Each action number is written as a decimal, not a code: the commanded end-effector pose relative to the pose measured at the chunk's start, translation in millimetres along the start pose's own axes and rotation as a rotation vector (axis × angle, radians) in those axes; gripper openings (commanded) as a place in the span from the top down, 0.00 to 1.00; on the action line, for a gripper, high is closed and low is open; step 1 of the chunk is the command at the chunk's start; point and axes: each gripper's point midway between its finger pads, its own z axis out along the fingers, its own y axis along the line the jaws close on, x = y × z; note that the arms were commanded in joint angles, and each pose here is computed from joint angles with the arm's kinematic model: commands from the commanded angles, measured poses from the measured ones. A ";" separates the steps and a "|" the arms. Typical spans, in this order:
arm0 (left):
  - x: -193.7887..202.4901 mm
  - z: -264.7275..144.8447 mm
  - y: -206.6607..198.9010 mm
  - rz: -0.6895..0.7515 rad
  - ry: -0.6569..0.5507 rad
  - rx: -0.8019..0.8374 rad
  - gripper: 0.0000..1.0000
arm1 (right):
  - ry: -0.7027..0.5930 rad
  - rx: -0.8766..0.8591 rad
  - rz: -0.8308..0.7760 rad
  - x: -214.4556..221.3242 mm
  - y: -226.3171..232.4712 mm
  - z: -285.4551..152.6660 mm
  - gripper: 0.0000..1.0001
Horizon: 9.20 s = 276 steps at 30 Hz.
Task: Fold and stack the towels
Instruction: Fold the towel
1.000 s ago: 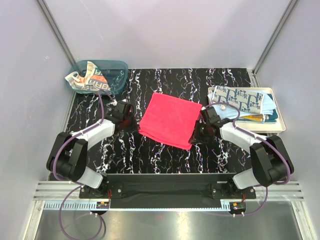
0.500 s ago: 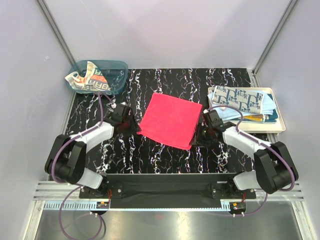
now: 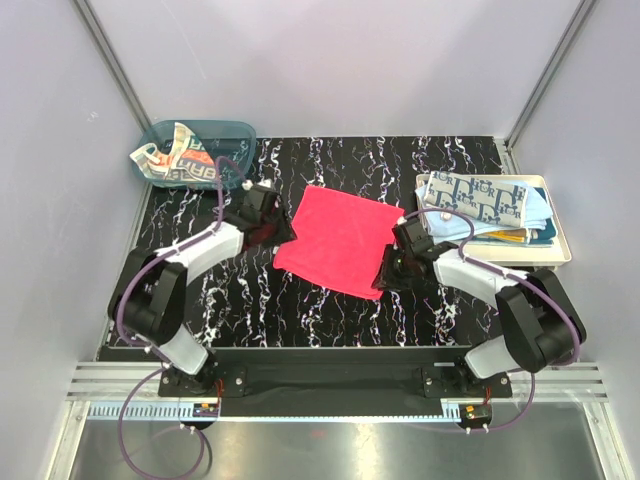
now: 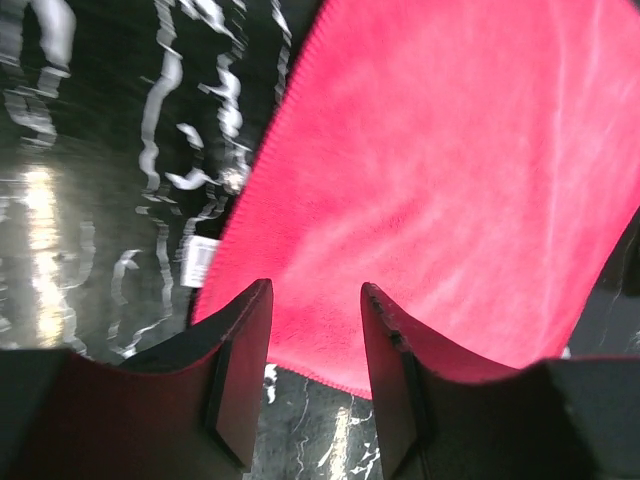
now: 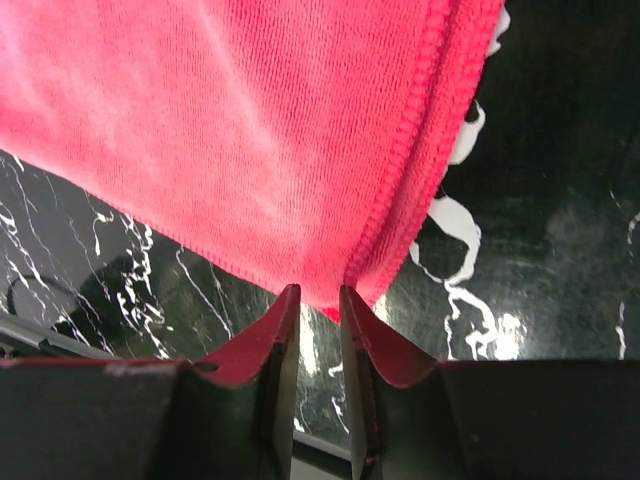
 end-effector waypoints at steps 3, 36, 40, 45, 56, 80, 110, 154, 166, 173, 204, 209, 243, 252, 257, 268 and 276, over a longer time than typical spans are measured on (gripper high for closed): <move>20.7 23.0 -27.8 0.069 0.054 0.100 0.56 | -0.028 0.014 0.024 2.4 -4.9 14.9 0.74; 125.6 -32.5 63.5 -0.251 0.090 -0.151 0.62 | 0.159 0.071 -0.106 72.1 -15.5 -12.9 0.79; 74.7 -43.6 32.9 -0.200 -0.004 -0.103 0.57 | -0.014 0.075 -0.107 20.2 13.8 -32.4 0.70; -0.5 -38.1 3.2 -0.154 -0.134 -0.067 0.51 | -0.182 0.050 -0.055 -69.7 37.7 -39.8 0.68; -99.3 53.0 38.1 0.097 -0.116 -0.236 0.54 | -0.288 0.198 -0.066 -194.3 15.8 12.6 0.69; -92.7 103.7 52.4 0.062 -0.024 -0.047 0.53 | -0.255 0.309 -0.069 -225.0 -14.9 62.1 0.90; -119.6 80.7 21.1 0.028 -0.085 0.230 0.44 | -0.312 0.250 -0.191 -271.6 10.1 45.9 0.73; -80.8 116.6 42.1 0.102 0.040 -0.080 0.54 | -0.296 0.168 -0.139 -259.0 15.2 60.9 0.66; -72.0 125.3 46.4 0.095 0.055 -0.122 0.69 | -0.226 0.175 -0.146 -246.2 5.7 81.3 0.70; -86.4 119.6 36.4 0.093 0.011 -0.096 0.96 | -0.231 0.175 -0.158 -247.4 6.8 77.7 0.89; -180.6 69.4 4.0 -0.029 -0.277 0.086 1.00 | -0.453 0.056 -0.135 -301.5 31.7 10.7 1.00; -152.3 57.0 5.7 -0.054 -0.261 0.075 1.00 | -0.432 0.024 -0.106 -275.6 29.2 4.4 1.00; -61.8 -3.7 31.6 -0.073 -0.225 -0.028 1.00 | -0.330 0.042 -0.117 -157.1 23.8 -13.9 1.00; -48.1 -7.4 36.2 -0.060 -0.216 -0.032 1.00 | -0.323 0.044 -0.117 -147.8 20.4 -14.1 1.00; -38.3 -7.4 43.4 -0.058 -0.209 -0.041 1.00 | -0.313 0.049 -0.112 -141.9 16.7 -10.3 1.00; -24.9 -2.6 51.6 -0.059 -0.186 -0.051 1.00 | -0.294 0.049 -0.109 -129.5 12.4 -4.4 1.00; -15.2 -4.8 51.1 -0.052 -0.172 -0.024 0.79 | -0.276 0.028 -0.110 -120.5 12.5 0.1 0.91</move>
